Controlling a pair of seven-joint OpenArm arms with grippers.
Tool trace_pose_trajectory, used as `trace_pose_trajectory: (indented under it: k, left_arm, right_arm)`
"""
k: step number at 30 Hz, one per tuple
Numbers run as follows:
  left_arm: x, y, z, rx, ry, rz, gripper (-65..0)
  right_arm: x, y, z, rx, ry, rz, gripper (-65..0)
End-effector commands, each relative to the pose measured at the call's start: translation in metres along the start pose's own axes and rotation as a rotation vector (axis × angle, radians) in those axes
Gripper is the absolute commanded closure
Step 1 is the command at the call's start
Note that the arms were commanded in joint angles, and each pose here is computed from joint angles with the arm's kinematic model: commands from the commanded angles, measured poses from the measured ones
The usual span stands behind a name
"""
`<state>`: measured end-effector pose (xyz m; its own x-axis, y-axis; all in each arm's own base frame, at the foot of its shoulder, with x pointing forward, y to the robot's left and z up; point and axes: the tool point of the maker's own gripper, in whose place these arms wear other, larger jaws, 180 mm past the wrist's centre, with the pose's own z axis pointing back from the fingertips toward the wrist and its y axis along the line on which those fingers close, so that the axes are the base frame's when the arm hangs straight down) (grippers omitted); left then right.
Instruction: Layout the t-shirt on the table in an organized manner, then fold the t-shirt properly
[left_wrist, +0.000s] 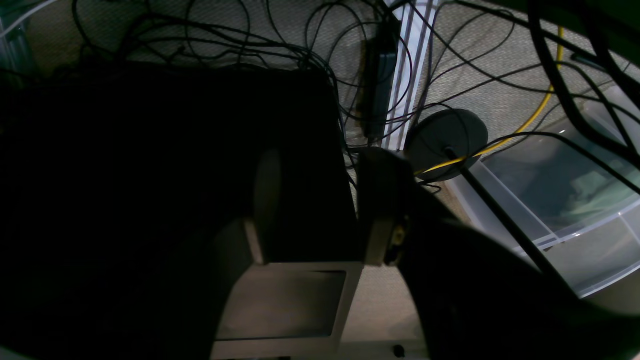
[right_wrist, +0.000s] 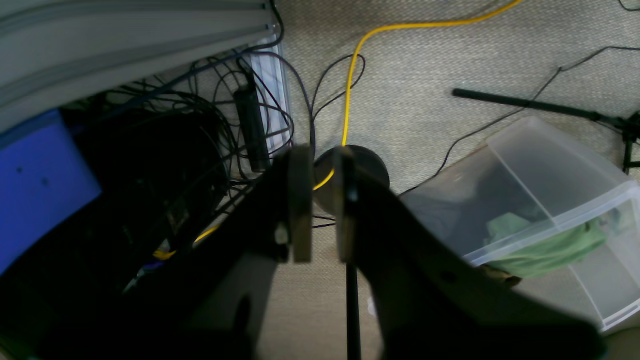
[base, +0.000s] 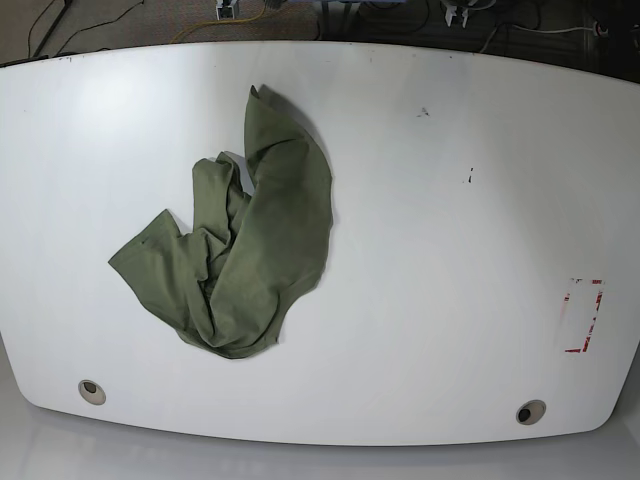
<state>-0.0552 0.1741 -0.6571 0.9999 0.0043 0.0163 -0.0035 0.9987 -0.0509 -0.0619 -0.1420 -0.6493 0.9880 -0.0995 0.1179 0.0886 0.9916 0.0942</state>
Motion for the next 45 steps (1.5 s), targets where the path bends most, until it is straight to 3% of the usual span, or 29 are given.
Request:
trace_pose_trajectory:
  k: [1, 33, 42, 43, 45]
  left_arm:
    - [-0.011, -0.001, 0.001, -0.001, 0.018, 0.000, -24.1]
    - [-0.014, -0.001, 0.006, -0.009, -0.021, -0.015, -24.0]
    - [-0.028, 0.002, 0.007, -0.005, 0.010, -0.005, -23.9]
    - [-0.002, -0.001, 0.005, -0.005, -0.047, -0.009, -24.0]
    - [-0.001, -0.001, 0.005, -0.005, -0.048, -0.009, -24.0]
  right_arm:
    - [0.007, -0.004, 0.001, -0.005, -0.023, -0.007, -7.3]
    - [-0.002, -0.009, 0.004, -0.014, -0.020, -0.009, -7.0]
    - [-0.001, -0.008, 0.004, -0.011, -0.023, -0.006, -7.1]
    - [0.018, 0.006, -0.002, 0.012, -0.044, 0.004, -7.1]
    - [0.025, 0.006, -0.004, 0.013, -0.055, 0.005, -7.1]
